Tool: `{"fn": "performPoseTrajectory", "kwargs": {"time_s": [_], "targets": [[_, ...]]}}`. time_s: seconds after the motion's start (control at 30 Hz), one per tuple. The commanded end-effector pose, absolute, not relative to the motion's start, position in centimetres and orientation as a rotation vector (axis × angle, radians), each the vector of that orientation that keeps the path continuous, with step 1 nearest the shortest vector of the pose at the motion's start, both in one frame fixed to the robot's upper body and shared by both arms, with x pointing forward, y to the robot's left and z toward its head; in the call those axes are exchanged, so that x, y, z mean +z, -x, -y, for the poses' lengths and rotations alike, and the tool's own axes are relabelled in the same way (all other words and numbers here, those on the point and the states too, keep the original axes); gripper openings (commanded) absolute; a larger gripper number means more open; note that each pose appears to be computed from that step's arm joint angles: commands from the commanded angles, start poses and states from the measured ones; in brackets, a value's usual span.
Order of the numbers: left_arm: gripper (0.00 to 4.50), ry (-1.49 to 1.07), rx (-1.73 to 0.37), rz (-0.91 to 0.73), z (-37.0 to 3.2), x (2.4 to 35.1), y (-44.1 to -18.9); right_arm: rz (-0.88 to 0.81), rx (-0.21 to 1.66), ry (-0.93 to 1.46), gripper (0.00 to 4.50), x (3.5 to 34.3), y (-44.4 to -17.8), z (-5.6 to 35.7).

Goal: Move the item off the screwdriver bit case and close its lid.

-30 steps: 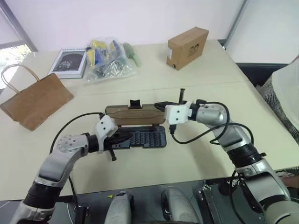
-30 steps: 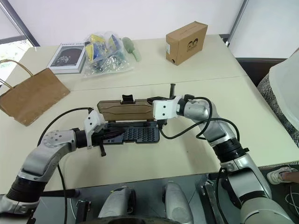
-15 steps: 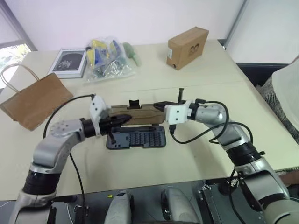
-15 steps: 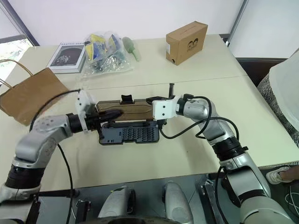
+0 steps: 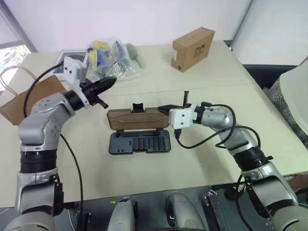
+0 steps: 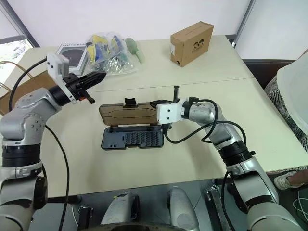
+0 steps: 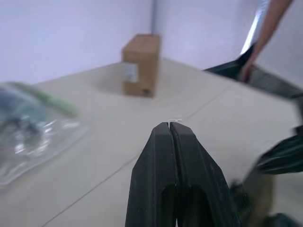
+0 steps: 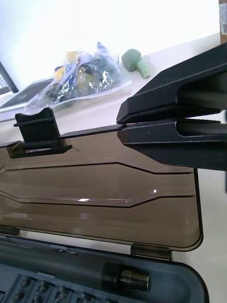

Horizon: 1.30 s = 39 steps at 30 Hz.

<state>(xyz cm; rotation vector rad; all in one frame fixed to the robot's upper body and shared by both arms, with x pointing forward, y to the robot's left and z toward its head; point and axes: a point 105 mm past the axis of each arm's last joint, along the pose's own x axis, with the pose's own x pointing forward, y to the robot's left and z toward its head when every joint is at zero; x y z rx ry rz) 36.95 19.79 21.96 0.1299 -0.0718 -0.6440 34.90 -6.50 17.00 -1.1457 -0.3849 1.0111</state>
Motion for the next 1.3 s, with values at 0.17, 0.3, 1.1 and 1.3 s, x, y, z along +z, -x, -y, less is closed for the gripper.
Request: {"fn": "performPoseTrajectory", "kwargs": {"time_s": [0.17,0.3,1.1,1.3], "targets": [[0.0,-0.311,-0.583,0.008,-22.2,17.6,-38.4,0.455,1.016,1.162,0.04,18.4,-34.6,5.7],[0.0,-0.255,-0.679,-0.004,-22.0,16.0,-38.3,0.457,1.015,1.165,0.04,18.4,-34.6,5.7],[0.0,-0.195,-0.939,-0.163,-21.0,12.8,-37.5,0.463,1.01,1.183,0.04,18.8,-34.7,5.7],[0.0,-0.181,-0.964,-0.164,-20.4,12.9,-37.3,0.452,1.013,1.18,0.04,18.7,-34.7,5.8]]}}
